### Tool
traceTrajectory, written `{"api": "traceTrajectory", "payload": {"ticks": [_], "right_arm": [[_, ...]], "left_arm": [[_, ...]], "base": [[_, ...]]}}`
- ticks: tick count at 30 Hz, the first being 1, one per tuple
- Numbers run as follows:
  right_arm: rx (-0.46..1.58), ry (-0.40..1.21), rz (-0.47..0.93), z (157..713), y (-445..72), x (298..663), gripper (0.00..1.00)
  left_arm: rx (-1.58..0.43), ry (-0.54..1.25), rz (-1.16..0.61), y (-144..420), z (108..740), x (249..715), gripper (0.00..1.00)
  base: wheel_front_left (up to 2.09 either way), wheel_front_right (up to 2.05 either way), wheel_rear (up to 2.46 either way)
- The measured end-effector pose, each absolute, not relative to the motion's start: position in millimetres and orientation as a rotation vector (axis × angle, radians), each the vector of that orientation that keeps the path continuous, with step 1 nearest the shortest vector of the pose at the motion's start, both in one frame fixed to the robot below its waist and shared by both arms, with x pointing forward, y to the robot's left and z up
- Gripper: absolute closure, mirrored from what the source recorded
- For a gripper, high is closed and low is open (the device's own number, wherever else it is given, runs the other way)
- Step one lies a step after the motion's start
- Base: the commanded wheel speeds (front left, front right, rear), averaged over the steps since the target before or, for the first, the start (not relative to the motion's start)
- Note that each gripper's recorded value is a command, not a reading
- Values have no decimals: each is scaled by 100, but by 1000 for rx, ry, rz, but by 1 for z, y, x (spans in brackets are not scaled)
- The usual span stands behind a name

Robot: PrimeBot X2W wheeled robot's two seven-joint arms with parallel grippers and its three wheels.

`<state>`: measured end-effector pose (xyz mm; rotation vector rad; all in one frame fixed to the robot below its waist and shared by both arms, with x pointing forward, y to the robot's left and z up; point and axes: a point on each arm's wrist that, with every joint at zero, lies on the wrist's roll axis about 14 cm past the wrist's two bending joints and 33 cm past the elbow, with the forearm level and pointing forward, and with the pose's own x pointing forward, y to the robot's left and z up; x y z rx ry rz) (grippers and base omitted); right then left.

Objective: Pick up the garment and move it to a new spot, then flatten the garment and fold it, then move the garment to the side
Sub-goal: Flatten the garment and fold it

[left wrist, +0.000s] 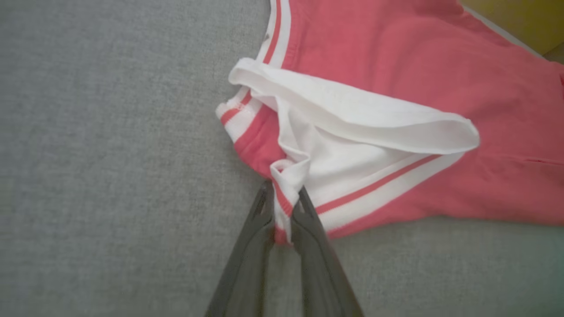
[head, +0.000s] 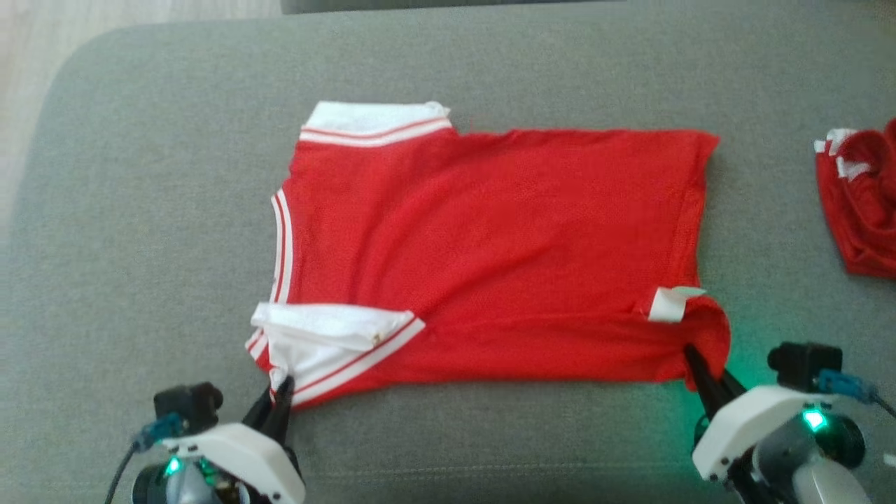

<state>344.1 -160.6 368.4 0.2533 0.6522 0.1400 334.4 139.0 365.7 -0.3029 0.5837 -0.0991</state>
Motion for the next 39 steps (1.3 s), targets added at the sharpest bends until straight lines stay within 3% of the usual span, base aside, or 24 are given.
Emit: {"api": "traceTrajectory", "payload": {"ticks": [8,9,11,15,21,25,30,39], "right_arm": [[265,690,125,365,-165,316,100],[267,689,123,365,-165,315,88],[274,680,121,368,-165,316,0],[233,542,107,393,-172,331,0],[119,246,107,456,-177,355,0],[92,133,114,486,-175,362,0],[77,54,123,512,-172,367,0],[91,67,124,509,-169,368,0]], "left_arm": [[-312,622,-58,144,362,305,100],[-311,618,-59,144,362,304,100],[-300,609,-56,144,364,306,0],[-252,543,-36,150,373,314,0],[-132,227,-17,162,434,353,0],[-122,103,-23,160,465,366,0],[-73,18,-44,162,491,376,0],[-65,25,-59,156,491,378,0]], "base": [[0,0,0],[0,0,0],[0,0,0],[0,0,0],[0,0,0],[0,0,0],[0,0,0],[0,0,0]]}}
